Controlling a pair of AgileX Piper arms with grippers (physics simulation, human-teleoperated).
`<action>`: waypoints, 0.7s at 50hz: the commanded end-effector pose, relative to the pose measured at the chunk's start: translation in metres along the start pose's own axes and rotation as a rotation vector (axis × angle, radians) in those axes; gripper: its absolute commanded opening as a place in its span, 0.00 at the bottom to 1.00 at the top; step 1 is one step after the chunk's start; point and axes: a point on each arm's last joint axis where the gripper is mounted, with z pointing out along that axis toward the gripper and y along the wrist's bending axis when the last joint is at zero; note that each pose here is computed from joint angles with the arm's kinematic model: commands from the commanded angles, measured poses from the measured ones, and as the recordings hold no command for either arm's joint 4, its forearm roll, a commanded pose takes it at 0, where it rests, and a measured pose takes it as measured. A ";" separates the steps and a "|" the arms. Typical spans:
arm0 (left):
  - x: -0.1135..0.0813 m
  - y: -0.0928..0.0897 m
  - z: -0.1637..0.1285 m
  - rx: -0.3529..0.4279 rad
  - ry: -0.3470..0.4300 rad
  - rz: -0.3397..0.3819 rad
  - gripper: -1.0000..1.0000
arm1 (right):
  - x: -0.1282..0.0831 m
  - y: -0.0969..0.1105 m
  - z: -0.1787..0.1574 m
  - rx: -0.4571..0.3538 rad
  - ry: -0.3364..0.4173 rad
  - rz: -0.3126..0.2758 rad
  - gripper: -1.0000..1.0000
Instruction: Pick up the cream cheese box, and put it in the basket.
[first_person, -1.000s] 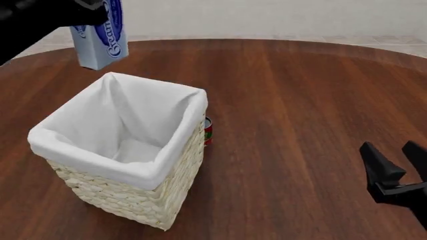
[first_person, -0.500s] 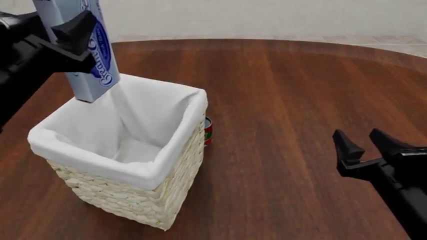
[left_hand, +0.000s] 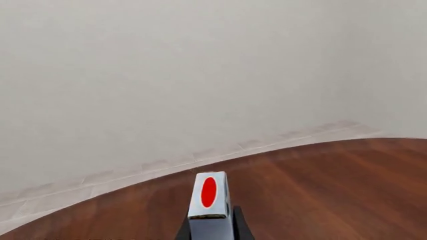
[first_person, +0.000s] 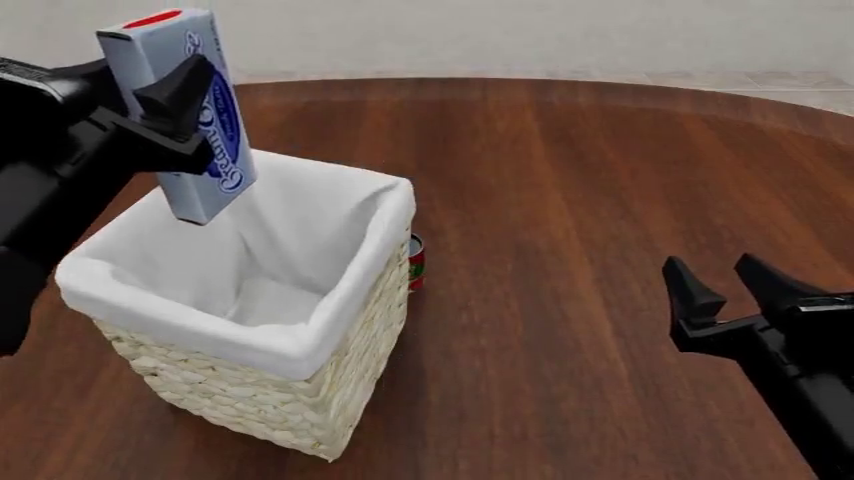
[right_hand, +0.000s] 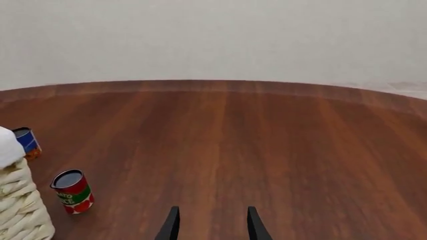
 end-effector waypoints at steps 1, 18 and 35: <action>0.008 -0.006 0.001 0.022 0.002 0.007 0.00 | 0.000 0.001 0.000 -0.005 -0.005 -0.001 1.00; 0.026 -0.010 -0.002 0.033 0.036 -0.019 0.00 | 0.000 0.001 0.000 -0.006 -0.004 -0.001 1.00; 0.053 -0.015 0.002 0.044 0.096 -0.036 0.00 | 0.000 0.001 0.000 -0.009 -0.005 -0.002 1.00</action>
